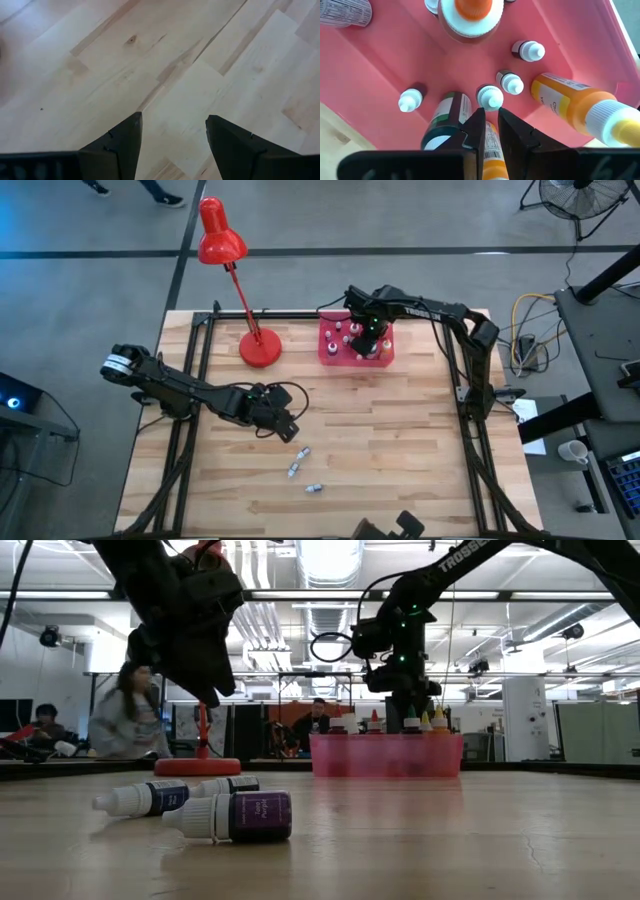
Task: Pick & Place food coloring
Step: Put the small black food coloring bottle into the red bin, then adjust the small blue food coloring bottle
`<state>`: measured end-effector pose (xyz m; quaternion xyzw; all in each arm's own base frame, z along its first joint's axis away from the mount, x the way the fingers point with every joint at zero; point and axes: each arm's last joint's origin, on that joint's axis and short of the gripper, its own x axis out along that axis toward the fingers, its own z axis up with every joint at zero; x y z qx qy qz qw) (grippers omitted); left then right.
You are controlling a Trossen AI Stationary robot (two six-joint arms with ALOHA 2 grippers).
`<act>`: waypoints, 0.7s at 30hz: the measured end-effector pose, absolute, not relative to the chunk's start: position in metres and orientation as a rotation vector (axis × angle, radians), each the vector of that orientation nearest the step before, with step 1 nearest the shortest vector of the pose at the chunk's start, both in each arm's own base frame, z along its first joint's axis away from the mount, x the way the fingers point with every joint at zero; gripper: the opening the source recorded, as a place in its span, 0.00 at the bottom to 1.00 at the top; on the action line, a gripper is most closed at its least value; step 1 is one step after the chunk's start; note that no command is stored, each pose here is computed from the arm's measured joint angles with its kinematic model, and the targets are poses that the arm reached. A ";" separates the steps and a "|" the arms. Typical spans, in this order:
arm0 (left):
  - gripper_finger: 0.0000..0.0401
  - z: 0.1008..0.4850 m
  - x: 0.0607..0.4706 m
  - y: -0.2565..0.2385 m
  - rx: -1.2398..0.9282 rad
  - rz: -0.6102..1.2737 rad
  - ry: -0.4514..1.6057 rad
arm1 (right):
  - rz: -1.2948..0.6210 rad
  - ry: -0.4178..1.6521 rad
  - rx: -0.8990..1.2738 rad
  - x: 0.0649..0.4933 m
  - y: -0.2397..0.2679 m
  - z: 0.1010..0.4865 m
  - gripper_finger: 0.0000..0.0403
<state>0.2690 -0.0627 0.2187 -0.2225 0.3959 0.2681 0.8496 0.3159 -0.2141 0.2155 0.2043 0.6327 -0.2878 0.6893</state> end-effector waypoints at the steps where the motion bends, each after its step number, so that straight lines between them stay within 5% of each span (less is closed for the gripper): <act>1: 0.48 0.219 0.269 -0.063 -0.469 0.565 0.834 | -0.644 1.416 0.457 0.316 -0.214 0.215 0.11; 13: 0.48 0.219 0.269 -0.063 -0.470 0.566 0.828 | -0.627 1.422 0.435 0.314 -0.214 0.219 0.20; 21: 0.48 0.219 0.269 -0.063 -0.464 0.562 0.829 | -0.623 1.273 0.356 0.297 -0.202 0.273 0.25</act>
